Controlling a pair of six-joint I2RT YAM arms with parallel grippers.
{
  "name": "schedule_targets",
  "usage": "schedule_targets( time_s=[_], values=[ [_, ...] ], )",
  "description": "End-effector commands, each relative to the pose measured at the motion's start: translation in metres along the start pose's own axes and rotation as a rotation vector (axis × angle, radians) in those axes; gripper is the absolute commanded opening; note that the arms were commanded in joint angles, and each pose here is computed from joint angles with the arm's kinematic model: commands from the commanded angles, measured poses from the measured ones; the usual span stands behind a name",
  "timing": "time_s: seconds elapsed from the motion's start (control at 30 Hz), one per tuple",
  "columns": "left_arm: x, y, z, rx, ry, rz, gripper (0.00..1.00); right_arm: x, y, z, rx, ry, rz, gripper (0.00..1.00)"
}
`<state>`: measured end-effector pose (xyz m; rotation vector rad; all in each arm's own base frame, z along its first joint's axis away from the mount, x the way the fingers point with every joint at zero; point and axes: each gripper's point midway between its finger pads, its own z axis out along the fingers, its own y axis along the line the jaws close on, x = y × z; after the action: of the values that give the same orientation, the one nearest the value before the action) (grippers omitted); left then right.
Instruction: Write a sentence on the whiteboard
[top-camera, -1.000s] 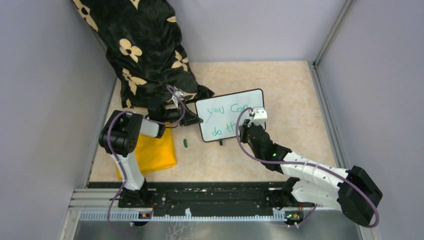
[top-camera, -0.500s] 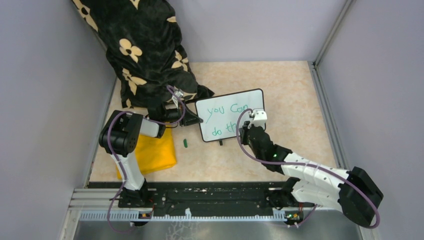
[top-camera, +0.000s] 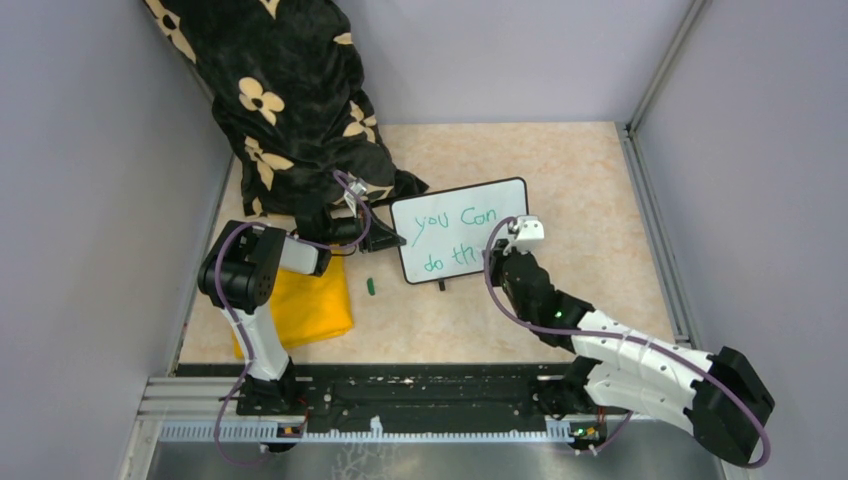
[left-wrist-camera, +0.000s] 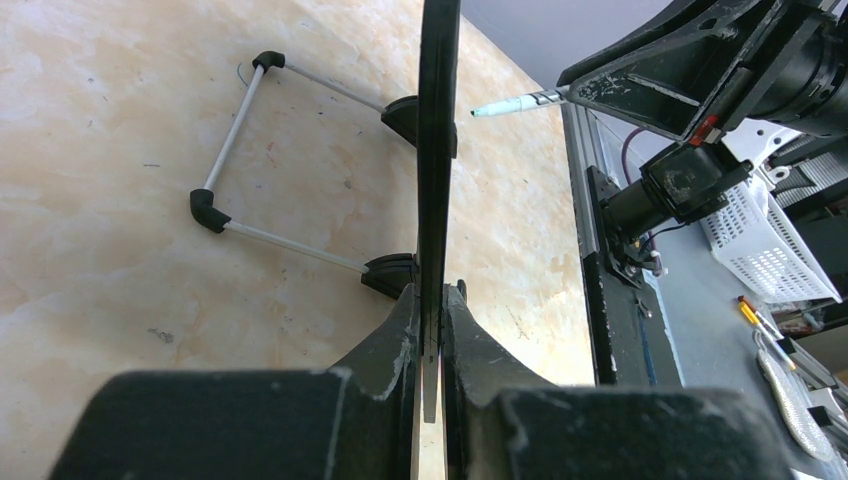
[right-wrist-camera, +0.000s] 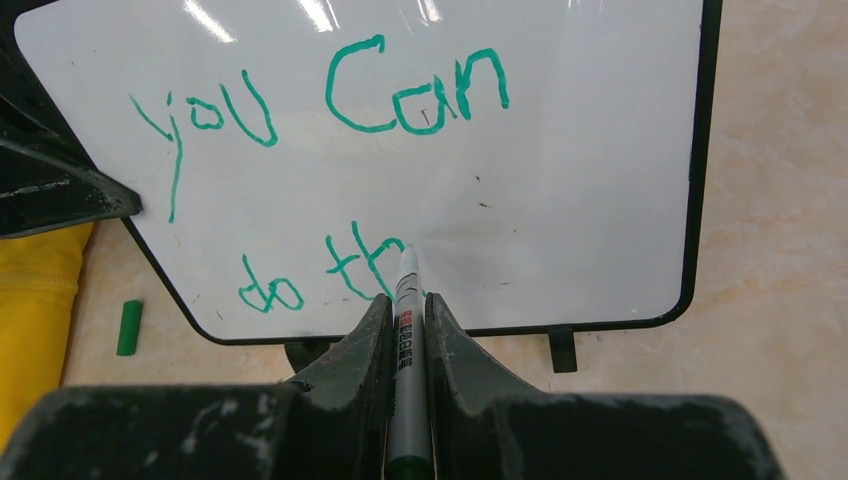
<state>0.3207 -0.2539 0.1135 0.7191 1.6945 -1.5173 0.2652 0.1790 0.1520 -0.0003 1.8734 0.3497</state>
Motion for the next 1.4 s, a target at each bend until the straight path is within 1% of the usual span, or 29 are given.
schedule_targets(
  time_s=[0.0, 0.83, 1.37],
  values=[
    [0.034, 0.007, 0.005, -0.031, 0.067, -0.112, 0.00, -0.022, 0.000, 0.003, 0.020, -0.069, 0.032, 0.00],
    [0.035, 0.008, 0.005, -0.032, 0.068, -0.115, 0.00, -0.003, -0.006, 0.014, 0.054, -0.026, 0.005, 0.00],
    [0.035, 0.008, 0.005, -0.033, 0.069, -0.117, 0.00, 0.019, -0.012, 0.009, 0.053, 0.041, -0.009, 0.00]
  ],
)
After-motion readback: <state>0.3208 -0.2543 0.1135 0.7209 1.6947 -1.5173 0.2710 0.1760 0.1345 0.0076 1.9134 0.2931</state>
